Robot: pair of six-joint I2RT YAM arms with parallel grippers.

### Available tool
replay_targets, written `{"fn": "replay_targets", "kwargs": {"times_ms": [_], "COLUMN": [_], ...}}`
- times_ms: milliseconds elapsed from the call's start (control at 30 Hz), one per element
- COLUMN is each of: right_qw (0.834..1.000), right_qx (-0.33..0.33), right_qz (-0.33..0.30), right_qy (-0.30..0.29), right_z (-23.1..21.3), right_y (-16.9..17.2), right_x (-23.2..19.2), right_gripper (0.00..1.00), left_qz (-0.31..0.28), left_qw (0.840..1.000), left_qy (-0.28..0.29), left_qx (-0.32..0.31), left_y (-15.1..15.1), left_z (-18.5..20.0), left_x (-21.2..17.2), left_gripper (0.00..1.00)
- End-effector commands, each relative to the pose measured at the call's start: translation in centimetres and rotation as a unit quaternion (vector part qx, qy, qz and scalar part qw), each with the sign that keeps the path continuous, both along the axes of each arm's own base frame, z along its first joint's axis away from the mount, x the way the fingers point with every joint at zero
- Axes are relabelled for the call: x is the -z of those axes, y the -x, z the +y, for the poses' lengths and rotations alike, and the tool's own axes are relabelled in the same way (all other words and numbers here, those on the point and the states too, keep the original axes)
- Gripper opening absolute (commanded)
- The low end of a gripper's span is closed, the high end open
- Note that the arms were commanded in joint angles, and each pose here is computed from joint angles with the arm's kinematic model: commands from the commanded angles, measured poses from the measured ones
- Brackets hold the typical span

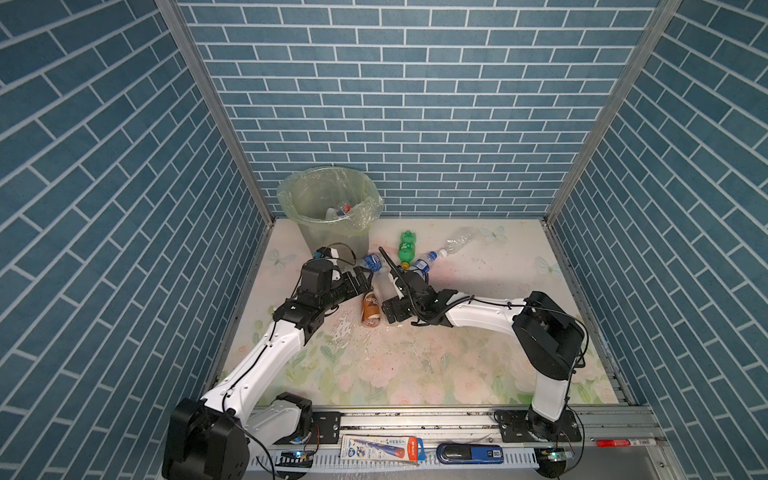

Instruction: Throw the plastic bottles in the bin

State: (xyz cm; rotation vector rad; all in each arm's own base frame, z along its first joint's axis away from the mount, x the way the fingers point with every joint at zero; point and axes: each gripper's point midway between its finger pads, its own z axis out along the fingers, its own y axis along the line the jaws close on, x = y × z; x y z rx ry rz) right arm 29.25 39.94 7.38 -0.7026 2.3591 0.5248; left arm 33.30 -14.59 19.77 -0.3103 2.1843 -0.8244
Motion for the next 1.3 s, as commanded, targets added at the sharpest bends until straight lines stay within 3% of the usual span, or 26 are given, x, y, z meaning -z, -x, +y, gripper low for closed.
{"fn": "replay_targets", "kwargs": {"times_ms": [0,367,633,800,1267], "right_qw": [1.000,0.999,0.997,0.997,0.998], "right_qx": [0.007,0.023,0.041,0.042,0.050], "right_qz": [0.011,0.023,0.014,0.003,-0.032], "right_qy": [-0.002,0.041,0.064,0.062,0.022], "right_z": [0.8,-0.7,-3.3,-4.7,-7.0], "right_y": [-0.2,0.1,0.1,0.3,1.0], "right_x": [-0.1,1.6,2.0,1.4,-3.6], "right_gripper": [0.89,0.75,0.51,0.43,0.40], "left_qz": [-0.002,0.000,0.012,0.020,0.034], "left_qw": [1.000,1.000,1.000,1.000,0.998], "left_qy": [0.008,0.004,0.014,0.024,0.039], "left_qx": [-0.002,-0.013,-0.010,-0.005,0.037], "left_y": [-0.3,-0.1,-0.2,-0.6,-2.3], "left_z": [0.0,0.5,0.1,-0.4,-5.5], "left_x": [0.1,0.0,0.3,0.3,0.4], "left_gripper": [0.99,0.99,0.99,0.99,0.99]}}
